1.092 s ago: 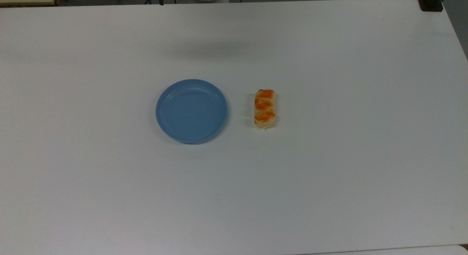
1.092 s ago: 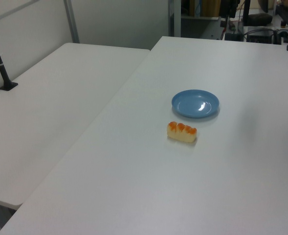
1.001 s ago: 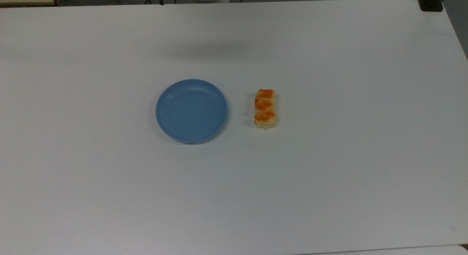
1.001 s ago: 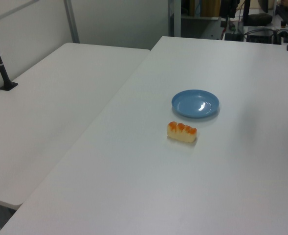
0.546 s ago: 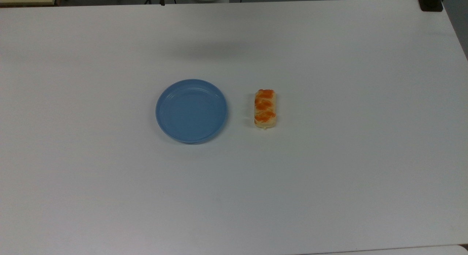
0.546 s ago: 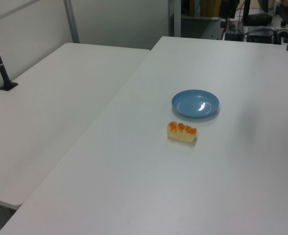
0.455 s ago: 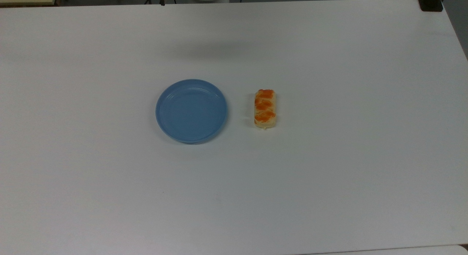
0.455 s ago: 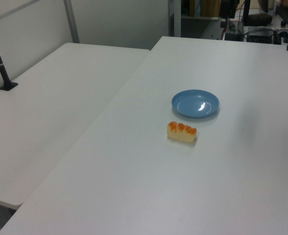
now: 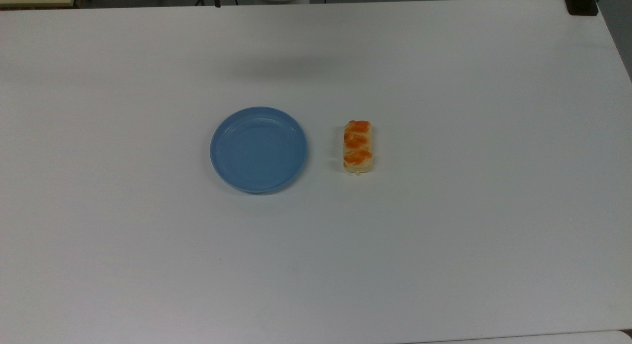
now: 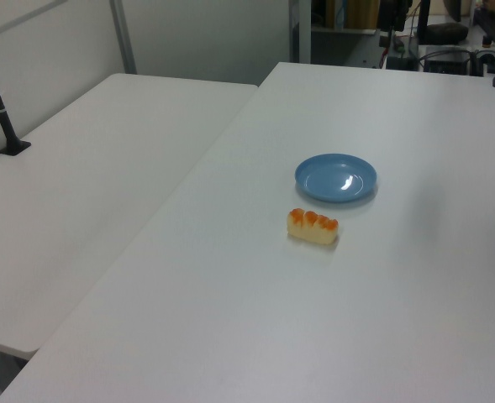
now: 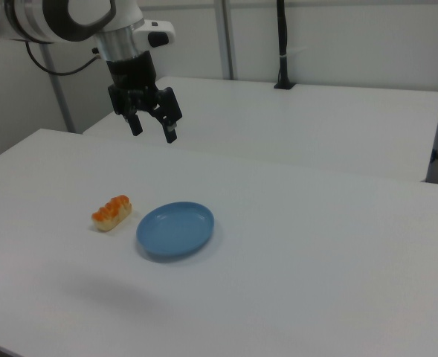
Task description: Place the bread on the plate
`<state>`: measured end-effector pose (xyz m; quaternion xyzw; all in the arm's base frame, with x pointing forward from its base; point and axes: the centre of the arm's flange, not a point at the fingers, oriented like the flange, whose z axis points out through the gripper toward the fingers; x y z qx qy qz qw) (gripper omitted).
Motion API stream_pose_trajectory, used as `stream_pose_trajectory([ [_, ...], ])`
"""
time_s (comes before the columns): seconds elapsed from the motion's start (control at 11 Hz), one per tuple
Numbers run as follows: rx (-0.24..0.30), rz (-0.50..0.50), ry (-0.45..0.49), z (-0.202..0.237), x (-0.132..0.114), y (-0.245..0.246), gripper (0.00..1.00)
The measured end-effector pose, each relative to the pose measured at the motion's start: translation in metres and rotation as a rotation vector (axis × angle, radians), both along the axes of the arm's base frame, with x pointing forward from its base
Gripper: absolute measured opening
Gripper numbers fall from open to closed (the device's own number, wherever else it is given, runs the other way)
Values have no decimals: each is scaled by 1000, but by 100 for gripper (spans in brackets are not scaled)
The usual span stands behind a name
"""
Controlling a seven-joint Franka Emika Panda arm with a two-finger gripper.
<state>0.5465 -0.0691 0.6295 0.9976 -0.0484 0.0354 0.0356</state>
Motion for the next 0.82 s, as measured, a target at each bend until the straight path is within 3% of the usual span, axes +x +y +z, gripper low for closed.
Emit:
stream_pose_trajectory([
  [0.18,-3,15,-14,1,2,-2,100],
  [0.45,-22,203,-19,0,5,-6,100],
  [0.82,-15,267,23,-20,11,17,100],
])
